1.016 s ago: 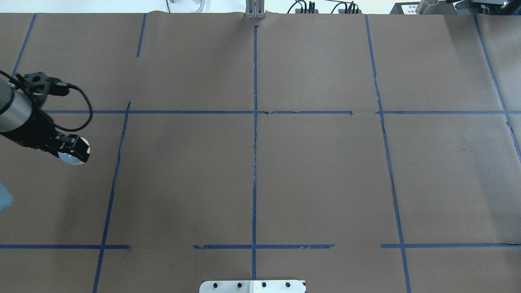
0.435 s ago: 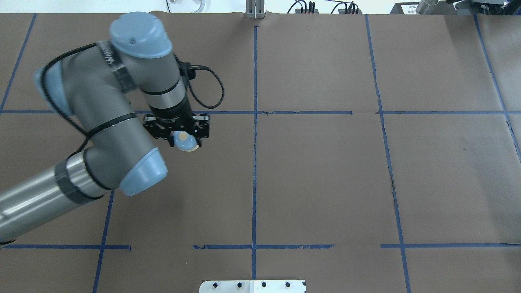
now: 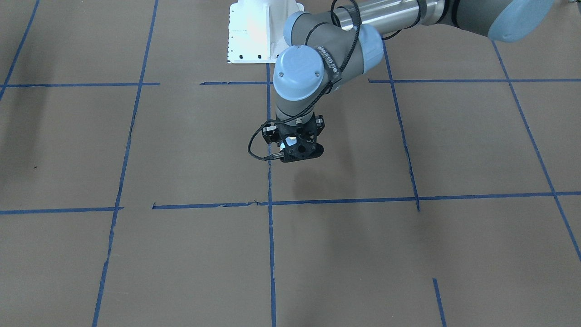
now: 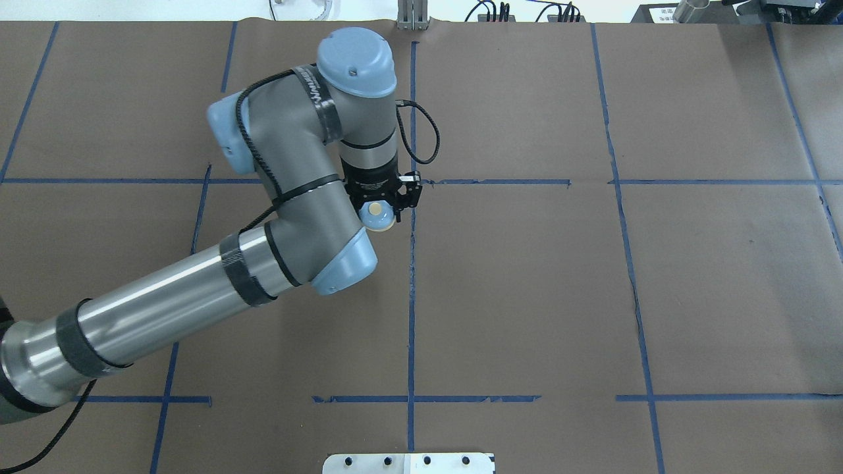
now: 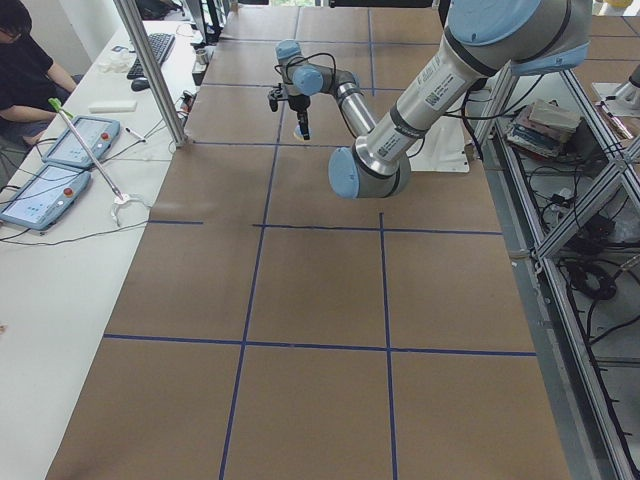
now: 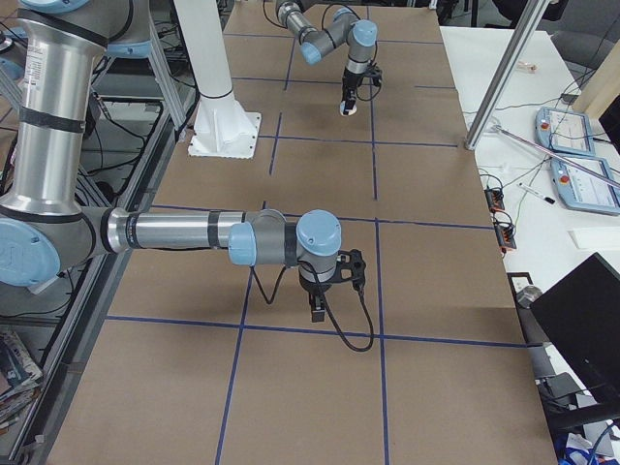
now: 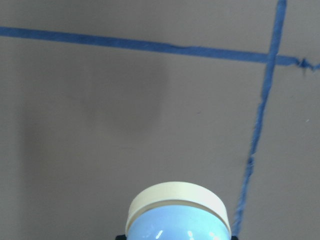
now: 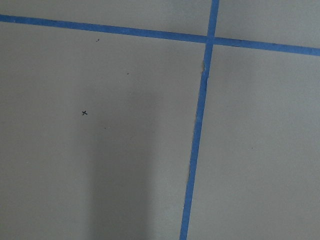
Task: Place and press bell with both arms
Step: 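Carry the white-and-blue bell with the left gripper to the table centre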
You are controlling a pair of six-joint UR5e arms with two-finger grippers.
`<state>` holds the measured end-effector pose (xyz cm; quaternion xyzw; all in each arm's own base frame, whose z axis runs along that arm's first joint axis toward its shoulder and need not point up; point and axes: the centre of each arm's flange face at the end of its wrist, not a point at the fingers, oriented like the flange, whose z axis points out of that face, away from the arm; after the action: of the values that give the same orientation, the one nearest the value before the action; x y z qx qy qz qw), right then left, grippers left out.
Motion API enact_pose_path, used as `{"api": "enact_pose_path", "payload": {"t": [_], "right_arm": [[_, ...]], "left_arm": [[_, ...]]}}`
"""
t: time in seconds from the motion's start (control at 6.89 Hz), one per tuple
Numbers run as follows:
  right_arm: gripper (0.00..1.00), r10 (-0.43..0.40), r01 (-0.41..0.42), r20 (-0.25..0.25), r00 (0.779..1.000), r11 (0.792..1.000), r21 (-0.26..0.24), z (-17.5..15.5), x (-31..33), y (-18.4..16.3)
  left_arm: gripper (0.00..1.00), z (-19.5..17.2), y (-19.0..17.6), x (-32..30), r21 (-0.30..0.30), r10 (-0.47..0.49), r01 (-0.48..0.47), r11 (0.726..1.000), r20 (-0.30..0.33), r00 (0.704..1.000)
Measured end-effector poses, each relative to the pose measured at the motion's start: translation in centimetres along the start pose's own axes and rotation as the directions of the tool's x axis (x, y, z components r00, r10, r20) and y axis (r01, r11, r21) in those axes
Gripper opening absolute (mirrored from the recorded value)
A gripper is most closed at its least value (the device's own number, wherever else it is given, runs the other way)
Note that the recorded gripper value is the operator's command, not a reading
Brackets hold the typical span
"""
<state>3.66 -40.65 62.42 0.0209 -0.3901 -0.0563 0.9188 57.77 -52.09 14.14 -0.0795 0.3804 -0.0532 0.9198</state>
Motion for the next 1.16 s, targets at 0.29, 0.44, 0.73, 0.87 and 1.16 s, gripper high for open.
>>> {"api": "enact_pose_path", "payload": {"t": [0.29,0.44,0.73,0.87,1.16], "right_arm": [[1.0,0.001,-0.001,-0.001,1.0,1.0,0.0,0.0,0.0,-0.1],[1.0,0.001,-0.001,-0.001,1.0,1.0,0.001,0.0,0.0,-0.1],[1.0,-0.001,0.001,-0.002,1.0,1.0,0.002,0.0,0.0,-0.3],[1.0,-0.001,0.001,-0.003,1.0,1.0,0.002,-0.1,-0.1,-0.3],[1.0,-0.001,0.001,-0.004,1.0,1.0,0.002,-0.1,0.0,-0.3]], "left_arm": [[0.23,2.6,-2.0,4.5,0.023,-0.046,0.046,0.999,-0.005,0.999],[0.23,3.3,-2.6,5.0,0.031,-0.05,0.05,0.998,-0.005,0.999],[0.24,5.0,-3.6,4.7,0.048,-0.049,0.049,0.998,0.005,0.999],[0.32,5.8,-4.0,4.5,0.053,-0.048,0.048,0.997,0.009,0.999],[0.76,6.6,-4.0,4.4,0.052,-0.045,0.044,0.998,0.013,0.999]]}}
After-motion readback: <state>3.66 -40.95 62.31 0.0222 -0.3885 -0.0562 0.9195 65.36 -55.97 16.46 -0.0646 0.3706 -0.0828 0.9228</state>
